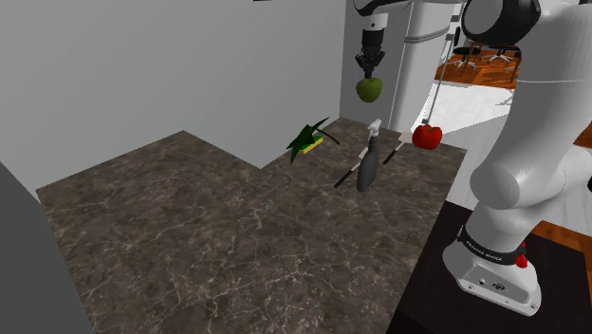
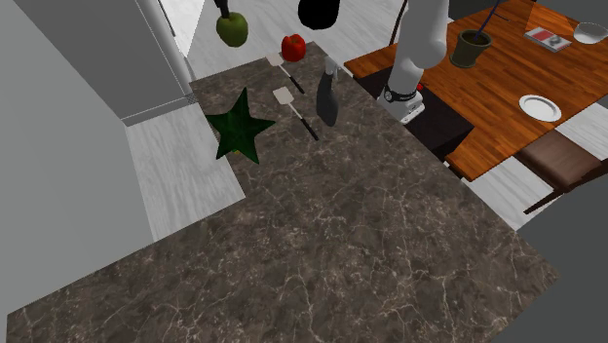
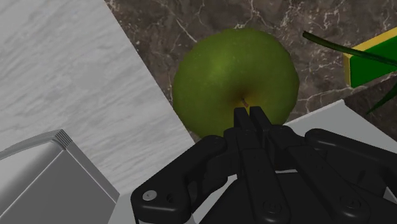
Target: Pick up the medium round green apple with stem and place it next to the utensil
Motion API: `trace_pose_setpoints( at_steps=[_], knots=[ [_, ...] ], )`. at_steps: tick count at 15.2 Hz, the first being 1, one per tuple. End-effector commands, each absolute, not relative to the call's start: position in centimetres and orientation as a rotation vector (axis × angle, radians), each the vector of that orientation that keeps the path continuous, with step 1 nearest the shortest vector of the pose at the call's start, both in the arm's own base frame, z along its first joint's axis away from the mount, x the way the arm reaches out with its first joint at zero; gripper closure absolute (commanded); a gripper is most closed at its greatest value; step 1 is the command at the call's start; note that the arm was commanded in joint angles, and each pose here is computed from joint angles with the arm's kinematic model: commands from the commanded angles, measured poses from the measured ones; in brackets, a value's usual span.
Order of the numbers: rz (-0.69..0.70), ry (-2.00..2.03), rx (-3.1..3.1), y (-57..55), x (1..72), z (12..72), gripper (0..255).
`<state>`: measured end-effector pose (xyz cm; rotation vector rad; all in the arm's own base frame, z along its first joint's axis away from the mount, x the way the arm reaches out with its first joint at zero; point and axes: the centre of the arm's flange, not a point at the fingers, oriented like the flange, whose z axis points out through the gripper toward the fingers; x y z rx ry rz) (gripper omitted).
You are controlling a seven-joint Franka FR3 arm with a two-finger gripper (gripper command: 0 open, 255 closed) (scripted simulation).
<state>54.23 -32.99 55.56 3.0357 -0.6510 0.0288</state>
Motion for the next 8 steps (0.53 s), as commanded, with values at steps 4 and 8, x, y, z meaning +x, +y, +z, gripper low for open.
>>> trace_pose_setpoints(
  at_steps=[4, 8],
  knots=[
    [0.030, -0.649, 3.036, -37.6, 53.9, 55.1, 255],
    [0.030, -0.649, 3.036, -37.6, 53.9, 53.0, 255]
  ],
)
